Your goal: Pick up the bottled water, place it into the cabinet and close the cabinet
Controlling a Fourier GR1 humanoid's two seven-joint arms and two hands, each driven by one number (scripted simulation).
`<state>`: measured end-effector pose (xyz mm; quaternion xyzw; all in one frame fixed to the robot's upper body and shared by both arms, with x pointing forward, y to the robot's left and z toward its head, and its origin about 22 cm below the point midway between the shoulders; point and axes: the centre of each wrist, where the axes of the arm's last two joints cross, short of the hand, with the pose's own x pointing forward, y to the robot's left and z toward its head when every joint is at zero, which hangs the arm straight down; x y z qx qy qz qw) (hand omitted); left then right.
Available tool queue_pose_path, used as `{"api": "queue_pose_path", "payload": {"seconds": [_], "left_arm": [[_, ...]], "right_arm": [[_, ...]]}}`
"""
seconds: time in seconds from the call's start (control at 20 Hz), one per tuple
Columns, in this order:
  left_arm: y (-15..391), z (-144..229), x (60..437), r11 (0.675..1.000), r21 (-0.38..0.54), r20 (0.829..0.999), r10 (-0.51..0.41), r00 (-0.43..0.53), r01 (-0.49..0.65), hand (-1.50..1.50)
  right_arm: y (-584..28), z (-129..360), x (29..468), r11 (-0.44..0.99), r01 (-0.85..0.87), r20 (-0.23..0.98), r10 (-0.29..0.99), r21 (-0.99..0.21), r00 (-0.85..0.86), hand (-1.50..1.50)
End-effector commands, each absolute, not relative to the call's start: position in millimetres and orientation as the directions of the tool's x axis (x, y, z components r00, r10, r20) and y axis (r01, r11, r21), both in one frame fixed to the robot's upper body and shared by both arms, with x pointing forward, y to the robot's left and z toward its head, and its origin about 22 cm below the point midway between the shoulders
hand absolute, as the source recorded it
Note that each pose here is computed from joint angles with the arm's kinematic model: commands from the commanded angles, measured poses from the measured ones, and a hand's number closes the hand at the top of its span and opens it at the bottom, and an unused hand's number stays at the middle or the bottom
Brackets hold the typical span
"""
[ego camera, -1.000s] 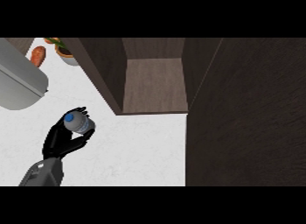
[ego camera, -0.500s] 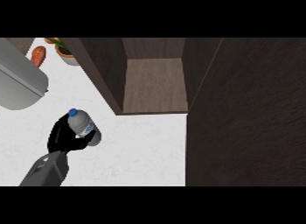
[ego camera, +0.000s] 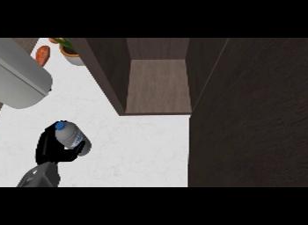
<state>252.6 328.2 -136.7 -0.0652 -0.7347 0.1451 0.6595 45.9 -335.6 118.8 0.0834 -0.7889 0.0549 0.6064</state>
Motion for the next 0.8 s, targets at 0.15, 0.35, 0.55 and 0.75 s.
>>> {"api": "queue_pose_path", "payload": {"seconds": [0.15, 0.35, 0.55, 0.75], "left_arm": [[325, -130, 246, 0.959, -0.284, 0.946, 0.281, -0.164, 0.004, 1.5], [290, -106, 269, 0.963, -0.267, 0.944, 0.267, -0.195, 0.027, 1.5], [247, -96, 277, 0.956, -0.283, 0.94, 0.291, -0.177, 0.072, 1.5], [214, -66, 293, 0.958, -0.272, 0.941, 0.286, -0.183, 0.094, 1.5]], "right_arm": [[-309, 157, 33, 0.974, -0.226, 0.939, -0.092, 0.017, -0.33, -1.5], [-324, 151, 32, 0.974, -0.226, 0.951, -0.095, 0.027, -0.294, -1.5], [-322, 156, 36, 0.97, -0.243, 0.946, -0.093, 0.015, -0.312, -1.5], [-319, 148, 31, 0.971, -0.238, 0.942, -0.097, 0.019, -0.322, -1.5]]}}
